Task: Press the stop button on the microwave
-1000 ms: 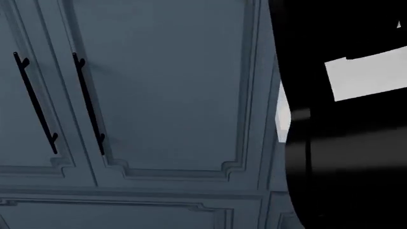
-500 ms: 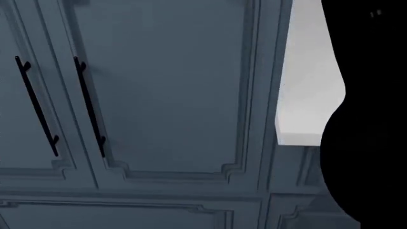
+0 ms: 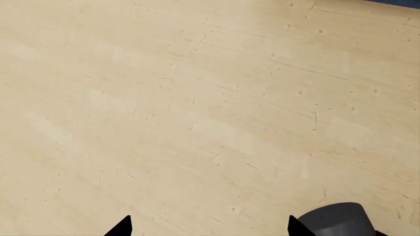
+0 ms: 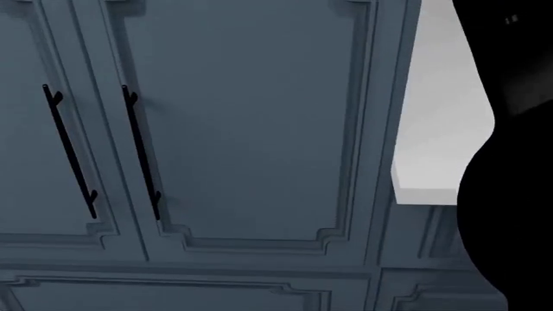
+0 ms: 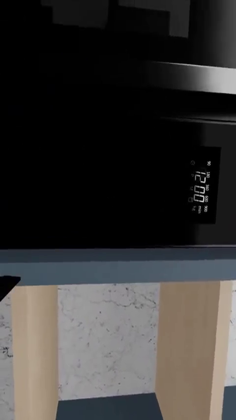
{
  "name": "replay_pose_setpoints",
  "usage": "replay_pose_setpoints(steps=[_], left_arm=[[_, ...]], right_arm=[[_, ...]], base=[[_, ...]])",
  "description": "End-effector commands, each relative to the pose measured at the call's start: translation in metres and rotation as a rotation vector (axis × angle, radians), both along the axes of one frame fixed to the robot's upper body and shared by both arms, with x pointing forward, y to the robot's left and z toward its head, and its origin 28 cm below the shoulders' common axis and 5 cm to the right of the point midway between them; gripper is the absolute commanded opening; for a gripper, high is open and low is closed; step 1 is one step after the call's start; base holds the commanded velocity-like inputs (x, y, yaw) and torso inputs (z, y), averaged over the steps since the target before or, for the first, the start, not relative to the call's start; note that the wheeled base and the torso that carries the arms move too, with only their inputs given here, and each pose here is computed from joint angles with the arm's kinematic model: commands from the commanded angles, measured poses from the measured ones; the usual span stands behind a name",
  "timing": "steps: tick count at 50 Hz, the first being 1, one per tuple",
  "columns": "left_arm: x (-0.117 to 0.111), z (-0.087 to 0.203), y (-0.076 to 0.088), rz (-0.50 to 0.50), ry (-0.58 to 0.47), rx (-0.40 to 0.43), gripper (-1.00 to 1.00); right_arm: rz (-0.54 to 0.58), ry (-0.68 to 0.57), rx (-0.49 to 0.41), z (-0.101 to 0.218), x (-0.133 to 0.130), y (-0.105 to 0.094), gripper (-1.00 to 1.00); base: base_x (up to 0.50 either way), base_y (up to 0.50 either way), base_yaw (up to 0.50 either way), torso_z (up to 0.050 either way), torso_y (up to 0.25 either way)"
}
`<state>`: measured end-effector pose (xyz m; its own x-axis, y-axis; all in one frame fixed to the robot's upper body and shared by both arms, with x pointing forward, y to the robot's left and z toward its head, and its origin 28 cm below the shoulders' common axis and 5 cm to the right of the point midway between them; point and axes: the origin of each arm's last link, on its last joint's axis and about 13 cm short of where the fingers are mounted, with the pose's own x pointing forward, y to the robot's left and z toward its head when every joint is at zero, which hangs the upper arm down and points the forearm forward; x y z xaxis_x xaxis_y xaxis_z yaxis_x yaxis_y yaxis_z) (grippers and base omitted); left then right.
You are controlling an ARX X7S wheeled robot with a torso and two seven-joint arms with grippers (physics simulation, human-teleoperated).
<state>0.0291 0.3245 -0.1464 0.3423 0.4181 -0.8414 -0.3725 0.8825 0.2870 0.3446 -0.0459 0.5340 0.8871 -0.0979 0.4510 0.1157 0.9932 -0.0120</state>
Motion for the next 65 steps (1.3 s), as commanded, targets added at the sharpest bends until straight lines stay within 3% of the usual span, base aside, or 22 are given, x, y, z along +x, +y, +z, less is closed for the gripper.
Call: replay_pose_setpoints(steps=[1,19,20,65], left_arm=[[0.0,0.0,0.0,0.0,0.001,-0.001,1.0],[0.0,0.0,0.0,0.0,0.001,-0.001,1.0],[0.181,0.159,-0.119,-0.514,-1.108,-0.047,1.0],[0.181,0.159,-0.119,-0.514,-1.108,-0.047,1.0]], right_arm=[[0.008,0.014,0.0,-0.006,0.005,-0.002,1.0],[0.007,0.017,0.005,-0.007,0.006,-0.002,1.0],[0.01,0.02,0.004,-0.008,0.007,-0.002,1.0],[0.012,-0.022,-0.006,0.003,-0.002,-0.001,1.0]], base=[[0.0,0.0,0.0,0.0,0.0],[0.0,0.0,0.0,0.0,0.0],[0.0,0.0,0.0,0.0,0.0],[0.05,-0.01,0.0,0.0,0.0]])
